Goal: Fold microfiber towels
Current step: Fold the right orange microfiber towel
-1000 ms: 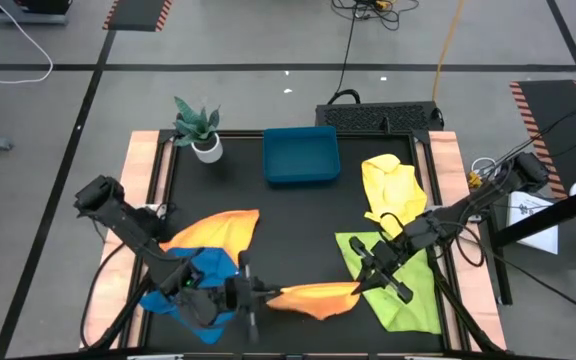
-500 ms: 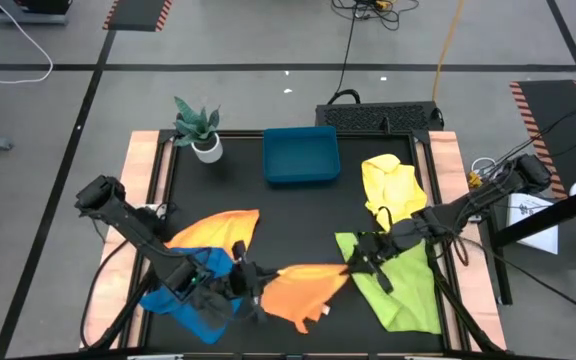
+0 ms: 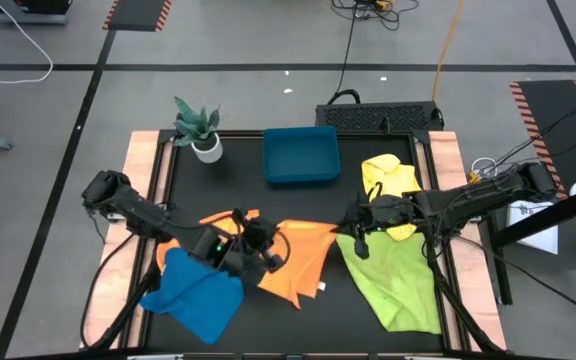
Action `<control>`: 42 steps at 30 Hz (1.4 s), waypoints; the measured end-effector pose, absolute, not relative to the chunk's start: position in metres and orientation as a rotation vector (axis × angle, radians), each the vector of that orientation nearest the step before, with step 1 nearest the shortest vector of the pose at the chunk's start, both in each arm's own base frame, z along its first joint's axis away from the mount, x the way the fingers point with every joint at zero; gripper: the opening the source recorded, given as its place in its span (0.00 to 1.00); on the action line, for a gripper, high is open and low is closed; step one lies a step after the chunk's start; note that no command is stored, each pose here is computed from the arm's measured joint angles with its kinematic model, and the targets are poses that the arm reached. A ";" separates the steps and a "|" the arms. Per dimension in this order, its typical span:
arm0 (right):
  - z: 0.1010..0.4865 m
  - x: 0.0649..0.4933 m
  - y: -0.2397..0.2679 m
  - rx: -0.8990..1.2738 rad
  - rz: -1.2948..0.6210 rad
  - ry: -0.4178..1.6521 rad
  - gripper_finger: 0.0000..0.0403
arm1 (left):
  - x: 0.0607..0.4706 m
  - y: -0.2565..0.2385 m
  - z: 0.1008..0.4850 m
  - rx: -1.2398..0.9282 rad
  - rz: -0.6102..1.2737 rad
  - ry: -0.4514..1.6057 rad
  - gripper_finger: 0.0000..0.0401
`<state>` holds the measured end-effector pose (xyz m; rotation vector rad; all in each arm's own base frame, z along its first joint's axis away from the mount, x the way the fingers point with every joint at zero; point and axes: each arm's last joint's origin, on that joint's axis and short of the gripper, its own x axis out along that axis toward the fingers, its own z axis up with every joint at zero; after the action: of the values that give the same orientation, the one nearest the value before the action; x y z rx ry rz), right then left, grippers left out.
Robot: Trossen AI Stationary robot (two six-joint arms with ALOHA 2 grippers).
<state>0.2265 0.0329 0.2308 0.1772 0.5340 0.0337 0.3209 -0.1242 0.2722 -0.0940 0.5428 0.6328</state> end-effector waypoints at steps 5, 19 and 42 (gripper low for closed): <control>0.221 0.224 0.016 0.155 -0.032 0.575 0.00 | 0.326 -0.100 0.256 -0.133 0.656 0.607 0.01; 0.191 0.214 -0.012 0.127 -0.139 0.601 0.00 | 0.331 -0.049 0.197 -0.207 0.559 0.525 0.01; 0.207 0.203 -0.011 0.094 -0.122 0.530 0.40 | 0.316 -0.067 0.222 -0.160 0.534 0.409 0.01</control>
<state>0.2031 -0.0111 0.2070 0.0937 0.5303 -0.1220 0.3159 -0.0670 0.2219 -0.1601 0.4087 0.5339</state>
